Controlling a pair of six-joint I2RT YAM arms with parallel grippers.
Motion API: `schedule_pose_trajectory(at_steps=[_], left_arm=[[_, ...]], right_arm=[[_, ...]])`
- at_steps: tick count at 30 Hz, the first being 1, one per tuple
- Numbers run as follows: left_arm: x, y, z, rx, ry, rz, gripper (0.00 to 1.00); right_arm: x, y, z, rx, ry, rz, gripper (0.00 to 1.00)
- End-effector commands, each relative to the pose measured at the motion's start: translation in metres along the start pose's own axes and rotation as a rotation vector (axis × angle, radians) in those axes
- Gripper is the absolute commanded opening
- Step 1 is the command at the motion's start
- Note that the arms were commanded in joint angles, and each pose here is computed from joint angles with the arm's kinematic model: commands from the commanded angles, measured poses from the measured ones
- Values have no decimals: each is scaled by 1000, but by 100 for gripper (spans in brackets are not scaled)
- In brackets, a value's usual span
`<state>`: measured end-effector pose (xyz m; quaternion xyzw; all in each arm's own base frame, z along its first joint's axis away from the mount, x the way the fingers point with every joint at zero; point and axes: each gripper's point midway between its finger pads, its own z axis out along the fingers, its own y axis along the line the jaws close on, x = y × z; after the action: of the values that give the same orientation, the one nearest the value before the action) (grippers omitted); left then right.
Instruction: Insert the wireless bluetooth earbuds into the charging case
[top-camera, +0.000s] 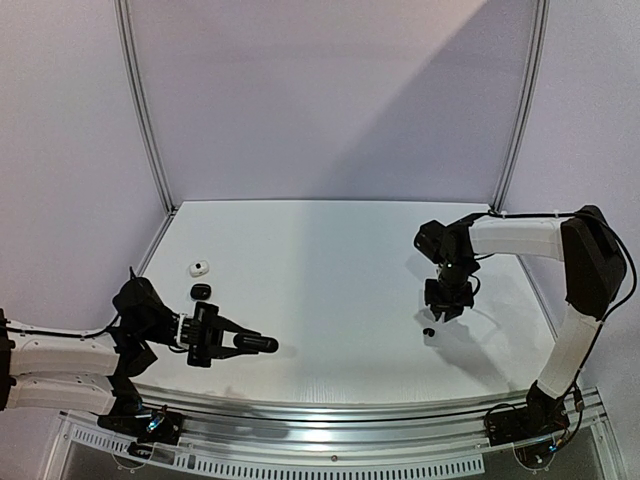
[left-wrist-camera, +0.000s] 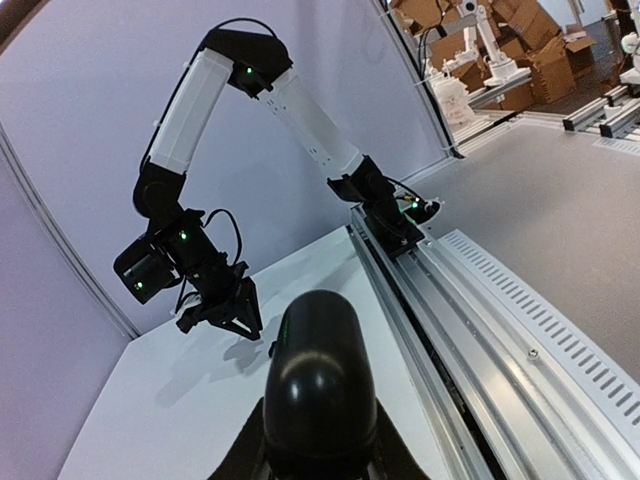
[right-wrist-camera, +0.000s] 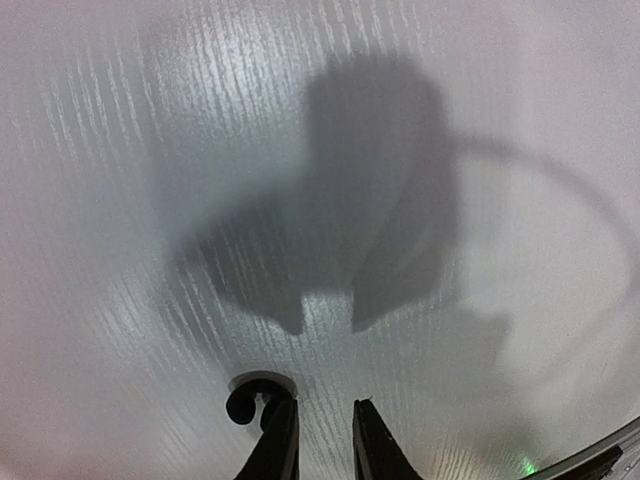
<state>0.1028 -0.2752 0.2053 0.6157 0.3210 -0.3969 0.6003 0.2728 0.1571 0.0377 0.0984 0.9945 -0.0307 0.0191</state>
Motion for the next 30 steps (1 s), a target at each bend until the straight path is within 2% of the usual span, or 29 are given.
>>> schedule_pose_trajectory(at_steps=[1,6,13,22,25,30], left_arm=[[-1,-2,0,17,-5,-86,0],[-3,1,0,12,-7,-212,0],[3,2,1,-3,10,-162,0],[4,2,0,-6,17,-160,0],[4,2,0,-5,17,-157,0],[3,1,0,-4,18,-152,0]], right_arm=[[-2,4,-8,-36,-16,15,19],[-6,22,-27,-63,-61,-60,22],[3,11,-11,-15,-26,-27,26],[12,13,9,-57,22,16,31],[16,22,14,-119,43,46,31],[19,19,23,-97,55,56,26]])
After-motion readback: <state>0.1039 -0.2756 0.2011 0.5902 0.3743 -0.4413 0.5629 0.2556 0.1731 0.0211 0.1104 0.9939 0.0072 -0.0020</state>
